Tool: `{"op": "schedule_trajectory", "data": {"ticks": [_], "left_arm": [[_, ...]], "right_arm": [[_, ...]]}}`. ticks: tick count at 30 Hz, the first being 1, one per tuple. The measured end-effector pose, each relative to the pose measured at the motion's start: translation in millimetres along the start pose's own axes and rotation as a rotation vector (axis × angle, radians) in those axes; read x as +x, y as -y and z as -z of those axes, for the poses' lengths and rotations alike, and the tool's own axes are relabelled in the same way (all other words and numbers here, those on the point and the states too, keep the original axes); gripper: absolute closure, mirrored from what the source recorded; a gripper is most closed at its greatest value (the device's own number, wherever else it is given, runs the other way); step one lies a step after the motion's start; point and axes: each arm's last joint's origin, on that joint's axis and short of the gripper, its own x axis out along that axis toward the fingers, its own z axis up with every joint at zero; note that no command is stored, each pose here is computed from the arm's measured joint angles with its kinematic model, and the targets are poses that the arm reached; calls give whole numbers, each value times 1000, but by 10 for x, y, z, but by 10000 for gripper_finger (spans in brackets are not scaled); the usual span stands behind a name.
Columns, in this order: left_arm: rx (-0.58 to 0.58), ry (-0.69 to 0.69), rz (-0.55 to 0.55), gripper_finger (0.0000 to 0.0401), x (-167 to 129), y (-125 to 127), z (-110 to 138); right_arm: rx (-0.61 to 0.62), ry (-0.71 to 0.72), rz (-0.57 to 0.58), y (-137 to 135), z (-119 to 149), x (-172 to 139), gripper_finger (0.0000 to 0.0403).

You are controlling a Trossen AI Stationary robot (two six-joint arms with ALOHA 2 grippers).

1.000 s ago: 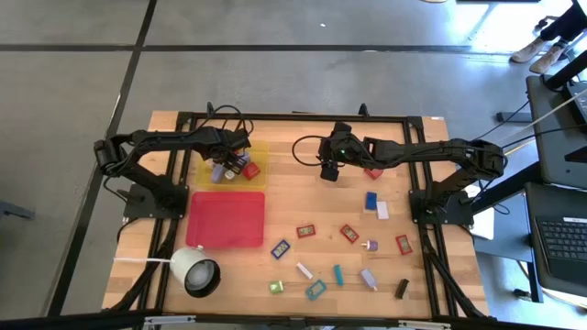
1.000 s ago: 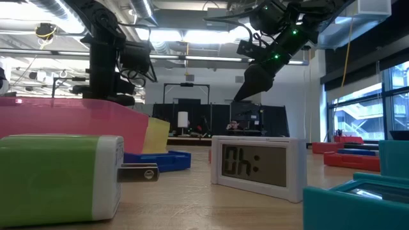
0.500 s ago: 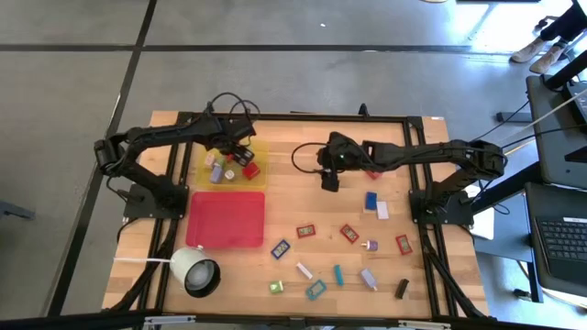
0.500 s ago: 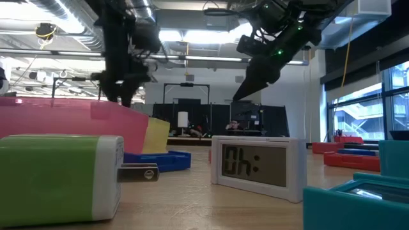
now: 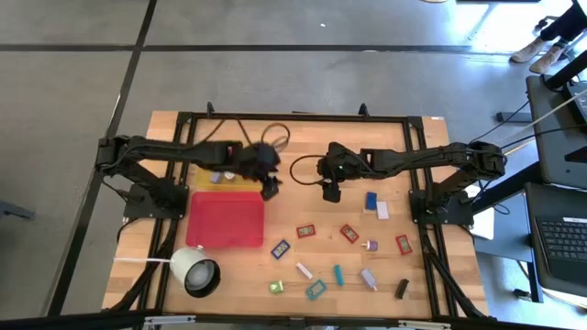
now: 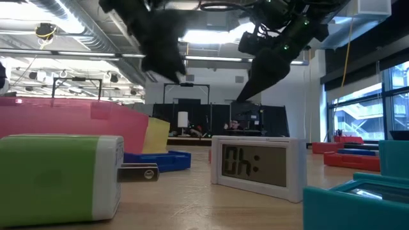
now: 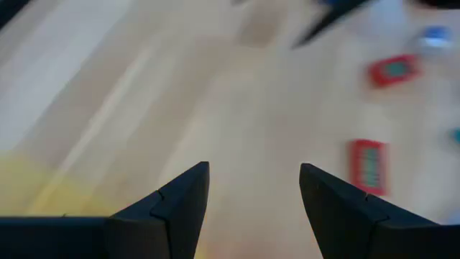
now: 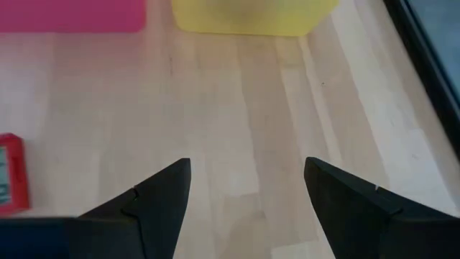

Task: Pick & Place Office items
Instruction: Put the red timer into the red bin

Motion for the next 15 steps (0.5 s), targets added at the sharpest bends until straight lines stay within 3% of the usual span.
{"op": "schedule_trajectory", "data": {"ticks": [3, 7, 15], "left_arm": [[71, 49, 62, 184, -22, 245, 27], [146, 102, 55, 178, -2, 506, 95], [200, 130, 78, 160, 378, 874, 259]], "right_arm": [[-1, -27, -9, -44, 24, -5, 128], [7, -112, 44, -81, 102, -26, 128], [32, -284, 106, -167, 268, -130, 128]]}}
